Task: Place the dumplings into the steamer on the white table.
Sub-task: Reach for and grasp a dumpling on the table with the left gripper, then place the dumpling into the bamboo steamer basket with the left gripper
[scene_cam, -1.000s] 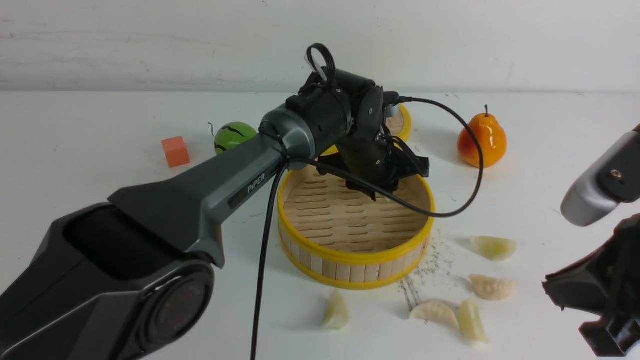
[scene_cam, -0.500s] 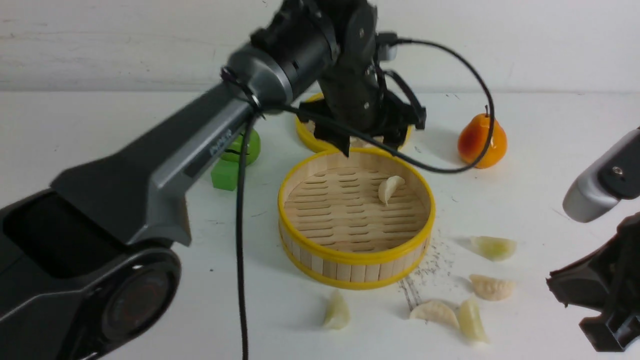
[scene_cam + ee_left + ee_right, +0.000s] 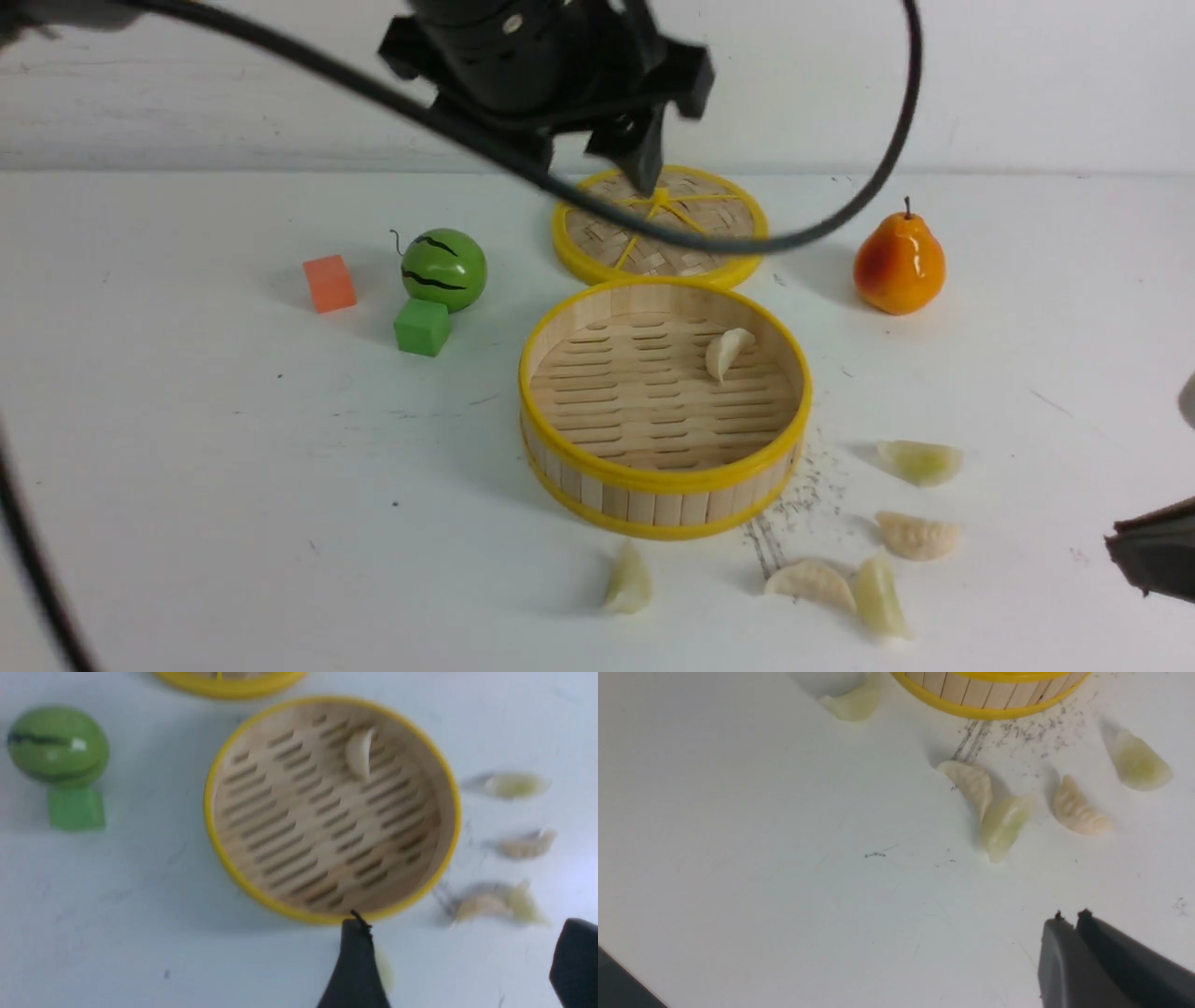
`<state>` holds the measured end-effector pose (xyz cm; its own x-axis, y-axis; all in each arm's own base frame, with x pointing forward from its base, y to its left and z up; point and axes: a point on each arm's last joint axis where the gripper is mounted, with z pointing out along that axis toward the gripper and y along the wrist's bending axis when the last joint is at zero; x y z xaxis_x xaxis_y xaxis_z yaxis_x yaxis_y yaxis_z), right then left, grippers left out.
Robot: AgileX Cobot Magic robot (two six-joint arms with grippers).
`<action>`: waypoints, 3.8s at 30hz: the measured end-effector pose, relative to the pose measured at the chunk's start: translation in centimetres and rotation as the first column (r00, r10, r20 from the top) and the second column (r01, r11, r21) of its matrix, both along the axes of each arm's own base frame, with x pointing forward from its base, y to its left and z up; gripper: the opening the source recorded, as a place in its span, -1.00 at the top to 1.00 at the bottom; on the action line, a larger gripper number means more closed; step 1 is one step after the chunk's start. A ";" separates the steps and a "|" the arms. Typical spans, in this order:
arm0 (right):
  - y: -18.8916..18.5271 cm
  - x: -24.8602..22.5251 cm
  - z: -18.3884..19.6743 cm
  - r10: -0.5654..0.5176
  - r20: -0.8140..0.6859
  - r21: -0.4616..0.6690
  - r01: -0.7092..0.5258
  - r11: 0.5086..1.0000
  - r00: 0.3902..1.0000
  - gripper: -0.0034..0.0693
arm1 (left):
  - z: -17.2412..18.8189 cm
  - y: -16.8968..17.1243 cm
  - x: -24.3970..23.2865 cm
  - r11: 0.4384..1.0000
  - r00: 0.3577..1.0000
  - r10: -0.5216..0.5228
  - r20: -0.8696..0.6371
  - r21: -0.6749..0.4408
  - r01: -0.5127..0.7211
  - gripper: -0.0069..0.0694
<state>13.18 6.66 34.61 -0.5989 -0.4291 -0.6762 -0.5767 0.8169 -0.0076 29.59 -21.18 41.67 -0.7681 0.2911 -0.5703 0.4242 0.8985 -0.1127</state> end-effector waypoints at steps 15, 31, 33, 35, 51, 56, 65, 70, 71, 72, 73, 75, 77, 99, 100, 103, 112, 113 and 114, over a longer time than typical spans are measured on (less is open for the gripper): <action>-0.8 -0.4 0.3 -0.067 0.030 -0.015 0.068 0.998 0.997 0.77 | -15.2 -3.2 -6.0 0.993 0.966 -0.046 -0.256 0.091 0.071 -0.52; -0.9 -0.4 0.3 -0.084 0.018 -0.021 0.084 0.996 0.996 0.72 | -22.9 -7.4 -1.2 0.980 0.972 -0.011 -0.236 0.191 0.057 -0.46; -0.9 -0.5 0.3 -0.084 0.015 -0.022 0.084 0.996 0.996 0.71 | -24.1 -7.4 -1.1 0.971 0.966 -0.004 -0.260 0.232 0.066 -0.35; -0.9 -0.5 0.2 -0.083 0.014 -0.023 0.084 0.996 0.996 0.71 | -24.6 -7.3 -1.1 0.966 0.961 0.002 -0.276 0.247 0.069 -0.24; -0.9 -0.5 0.2 -0.083 0.013 -0.023 0.084 0.996 0.996 0.65 | -13.8 -8.5 0.8 0.983 0.989 -0.028 -0.146 0.175 0.054 0.42; -0.9 -0.5 0.2 -0.083 0.013 -0.023 0.084 0.996 0.996 0.65 | -9.3 -8.4 3.3 0.998 1.000 -0.002 -0.031 0.070 0.004 0.42; -0.9 -0.5 0.2 -0.083 0.011 -0.024 0.083 0.996 0.997 0.65 | -12.4 -8.4 6.7 0.997 0.990 0.046 -0.135 0.073 -0.037 0.42; -0.9 -0.5 0.3 -0.083 0.017 -0.021 0.084 0.996 0.996 0.65 | -13.1 -9.3 8.0 0.999 0.997 0.049 -0.060 -0.002 -0.049 0.42; -0.9 -0.5 0.3 -0.084 0.018 -0.021 0.084 0.996 0.996 0.65 | -13.3 -9.3 8.5 0.997 0.997 0.068 -0.042 -0.029 -0.069 0.42; -0.9 -0.5 0.3 -0.084 0.020 -0.020 0.084 0.996 0.996 0.65 | -13.3 -9.3 8.6 0.997 0.996 0.075 -0.040 -0.035 -0.076 0.42; -0.9 -0.5 0.3 -0.084 0.022 -0.019 0.084 0.996 0.996 0.65 | -13.5 -9.2 9.0 0.995 0.995 0.090 -0.029 -0.050 -0.092 0.42; -0.9 -0.5 0.3 -0.084 0.023 -0.019 0.085 0.996 0.996 0.65 | -14.0 -8.9 10.5 0.983 0.990 0.142 0.006 -0.115 -0.140 0.42; -0.9 -0.5 0.3 -0.084 0.022 -0.019 0.085 0.996 0.996 0.65 | -14.5 -8.5 11.6 0.972 0.983 0.180 0.022 -0.158 -0.174 0.42; -0.9 -0.3 -1.9 -0.090 0.002 -0.028 0.090 0.996 0.996 0.59 | -21.5 -8.8 14.7 0.971 0.981 0.192 0.035 -0.150 -0.185 0.42; -0.9 -0.3 -1.9 -0.090 0.002 -0.028 0.090 0.996 0.996 0.59 | -21.7 -8.9 14.8 0.972 0.981 0.189 0.039 -0.148 -0.181 0.42; -0.9 -0.3 -1.9 -0.090 0.002 -0.027 0.090 0.996 0.996 0.59 | -22.7 -8.9 14.9 0.980 0.985 0.170 0.042 -0.112 -0.164 0.37; -0.9 -0.3 -1.9 -0.090 0.002 -0.027 0.090 0.996 0.996 0.59 | -20.9 -7.8 13.6 0.985 0.984 0.171 -0.039 -0.006 -0.171 -0.52; -0.9 -0.3 -1.9 -0.090 0.002 -0.027 0.090 0.996 0.996 0.59 | -19.6 -7.3 12.9 0.984 0.982 0.178 -0.069 0.019 -0.177 -0.60; -0.9 -0.3 -1.9 -0.090 0.002 -0.027 0.090 0.996 0.996 0.59 | -18.6 -7.0 12.4 0.984 0.981 0.176 -0.083 0.037 -0.173 -0.62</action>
<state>12.91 5.79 32.75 -0.6354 -0.3917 -0.6654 -0.5010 0.8649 -0.0307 41.97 -28.15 23.07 -0.8539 0.1640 -0.4939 0.2507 0.9613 -0.1142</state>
